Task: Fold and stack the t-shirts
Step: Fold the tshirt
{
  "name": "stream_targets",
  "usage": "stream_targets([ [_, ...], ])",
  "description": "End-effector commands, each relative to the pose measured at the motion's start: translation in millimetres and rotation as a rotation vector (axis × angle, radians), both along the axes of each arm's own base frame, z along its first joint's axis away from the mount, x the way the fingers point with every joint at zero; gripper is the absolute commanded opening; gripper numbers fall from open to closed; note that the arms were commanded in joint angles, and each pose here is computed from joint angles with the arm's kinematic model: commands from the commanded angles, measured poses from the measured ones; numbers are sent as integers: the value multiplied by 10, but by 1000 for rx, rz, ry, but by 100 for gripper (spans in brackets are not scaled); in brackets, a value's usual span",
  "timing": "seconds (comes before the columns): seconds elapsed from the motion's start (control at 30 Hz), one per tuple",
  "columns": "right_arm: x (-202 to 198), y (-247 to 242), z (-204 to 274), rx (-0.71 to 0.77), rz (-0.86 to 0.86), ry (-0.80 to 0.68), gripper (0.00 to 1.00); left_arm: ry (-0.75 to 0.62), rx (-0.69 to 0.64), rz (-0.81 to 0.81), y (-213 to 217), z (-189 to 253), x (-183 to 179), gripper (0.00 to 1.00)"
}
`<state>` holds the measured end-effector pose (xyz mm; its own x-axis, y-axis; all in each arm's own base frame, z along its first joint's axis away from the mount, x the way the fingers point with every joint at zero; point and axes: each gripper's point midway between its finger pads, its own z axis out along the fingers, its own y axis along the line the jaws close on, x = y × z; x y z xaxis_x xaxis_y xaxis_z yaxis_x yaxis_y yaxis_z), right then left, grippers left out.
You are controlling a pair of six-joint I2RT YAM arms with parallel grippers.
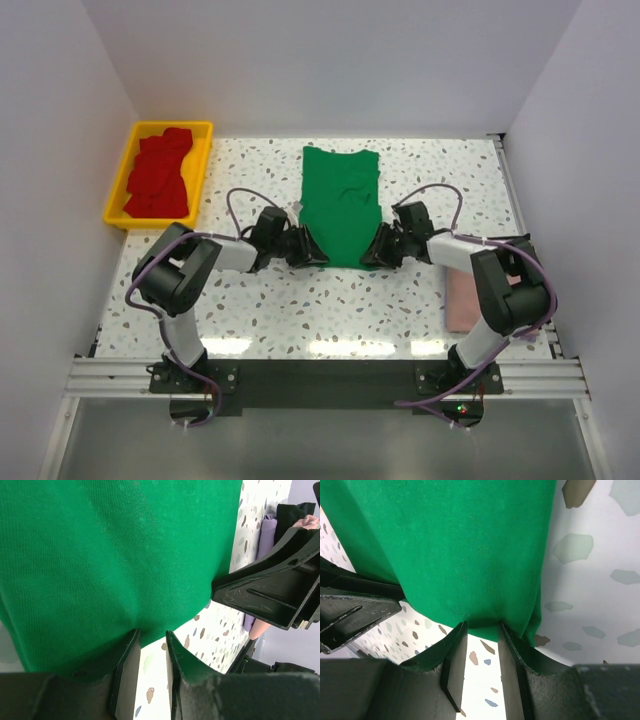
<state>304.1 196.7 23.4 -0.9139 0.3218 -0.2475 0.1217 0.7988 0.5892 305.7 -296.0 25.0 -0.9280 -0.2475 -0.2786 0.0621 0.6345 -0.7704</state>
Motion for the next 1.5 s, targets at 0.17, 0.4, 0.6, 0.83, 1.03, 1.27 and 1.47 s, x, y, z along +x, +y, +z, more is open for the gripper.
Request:
stream_targets([
  [0.17, -34, -210, 295, 38, -49, -60, 37, -104, -34, 13, 83, 419, 87, 34],
  [0.4, -146, -432, 337, 20, -101, -64, 52, -91, 24, 140, 557, 472, -49, 45],
  [0.6, -167, -398, 238, 42, -101, -42, 53, -46, 68, 193, 781, 235, -202, 54],
  [0.83, -130, -347, 86, 64, -102, -9, 53, -39, 46, 172, 726, 90, -137, 56],
  [1.03, -123, -337, -55, 66, -111, 22, 51, -21, 74, 190, 736, -69, -52, 52],
  [1.27, -98, -335, -168, 64, -123, 37, 47, 12, 165, 238, 856, -266, 3, 46],
  [1.47, -61, -301, -217, 82, -129, 49, 40, 7, 192, 239, 871, -298, 49, 43],
])
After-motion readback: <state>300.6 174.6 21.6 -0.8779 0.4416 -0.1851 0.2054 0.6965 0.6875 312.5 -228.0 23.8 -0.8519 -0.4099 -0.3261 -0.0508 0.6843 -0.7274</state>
